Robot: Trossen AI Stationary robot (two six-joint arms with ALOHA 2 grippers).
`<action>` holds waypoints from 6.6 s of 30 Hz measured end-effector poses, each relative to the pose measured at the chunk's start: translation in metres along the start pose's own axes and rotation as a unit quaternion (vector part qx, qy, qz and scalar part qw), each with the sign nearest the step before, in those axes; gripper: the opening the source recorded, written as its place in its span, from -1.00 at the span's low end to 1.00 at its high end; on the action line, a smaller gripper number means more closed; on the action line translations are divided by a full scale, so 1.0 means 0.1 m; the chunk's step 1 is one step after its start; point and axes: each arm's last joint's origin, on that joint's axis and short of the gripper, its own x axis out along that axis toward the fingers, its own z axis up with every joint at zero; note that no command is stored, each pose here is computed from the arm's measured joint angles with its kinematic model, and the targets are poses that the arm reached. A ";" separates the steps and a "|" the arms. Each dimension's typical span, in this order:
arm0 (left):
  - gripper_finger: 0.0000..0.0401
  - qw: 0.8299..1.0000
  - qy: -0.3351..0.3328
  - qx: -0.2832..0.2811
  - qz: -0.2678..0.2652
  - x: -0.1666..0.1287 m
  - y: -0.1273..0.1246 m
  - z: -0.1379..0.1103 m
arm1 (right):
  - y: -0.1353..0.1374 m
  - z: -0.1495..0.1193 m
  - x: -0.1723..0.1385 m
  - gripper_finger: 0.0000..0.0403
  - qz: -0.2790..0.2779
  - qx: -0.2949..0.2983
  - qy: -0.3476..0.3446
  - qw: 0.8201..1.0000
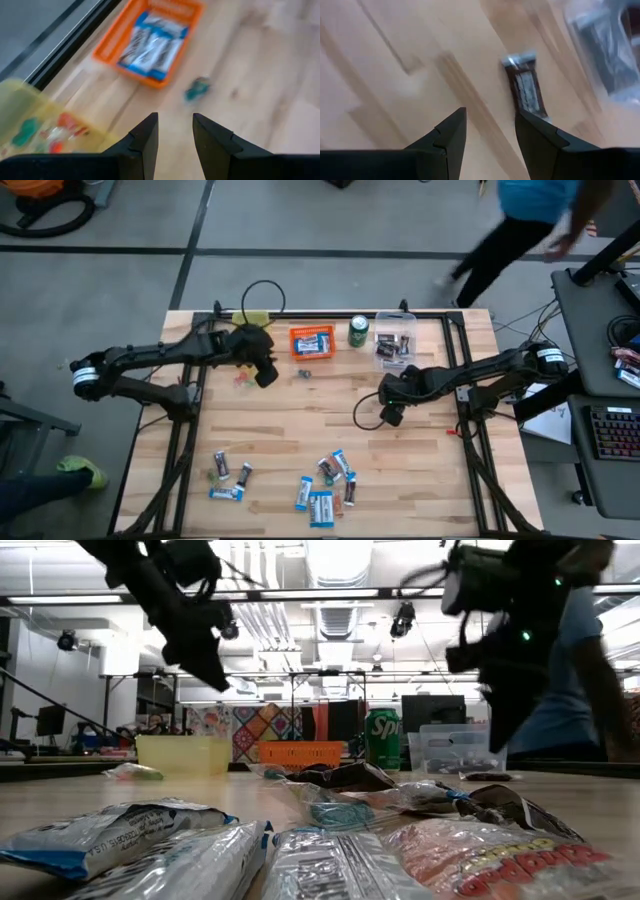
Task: Organize candy in baskets
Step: Put the brown chocolate into the transparent bin, then put the blue gummy into the yellow bin
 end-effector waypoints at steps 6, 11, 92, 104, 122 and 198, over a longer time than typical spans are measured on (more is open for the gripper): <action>-0.48 0.997 -0.048 0.039 -0.053 -0.13 -0.31 0.03 | -0.06 -0.14 0.14 -0.19 -0.031 -0.028 0.005 0.999; -0.48 0.988 -0.088 0.078 -0.096 -0.21 -0.55 0.04 | -0.08 -0.24 0.29 -0.21 -0.010 -0.067 -0.030 0.997; -0.48 0.967 -0.160 0.111 -0.162 -0.20 -0.88 -0.10 | -0.23 -0.40 0.09 -0.96 0.174 0.020 -0.456 0.873; -0.48 0.966 -0.169 0.102 -0.166 -0.18 -0.88 -0.11 | -0.48 0.20 -0.37 -0.96 -0.169 0.142 -0.408 0.886; -0.48 0.969 -0.160 0.088 -0.167 -0.17 -0.88 -0.12 | -1.23 0.59 0.03 -0.75 -0.215 0.257 -0.177 0.926; -0.48 0.956 0.004 0.293 0.013 1.30 -0.48 -0.42 | -0.60 0.53 -0.42 -0.20 -0.056 0.158 -0.265 0.950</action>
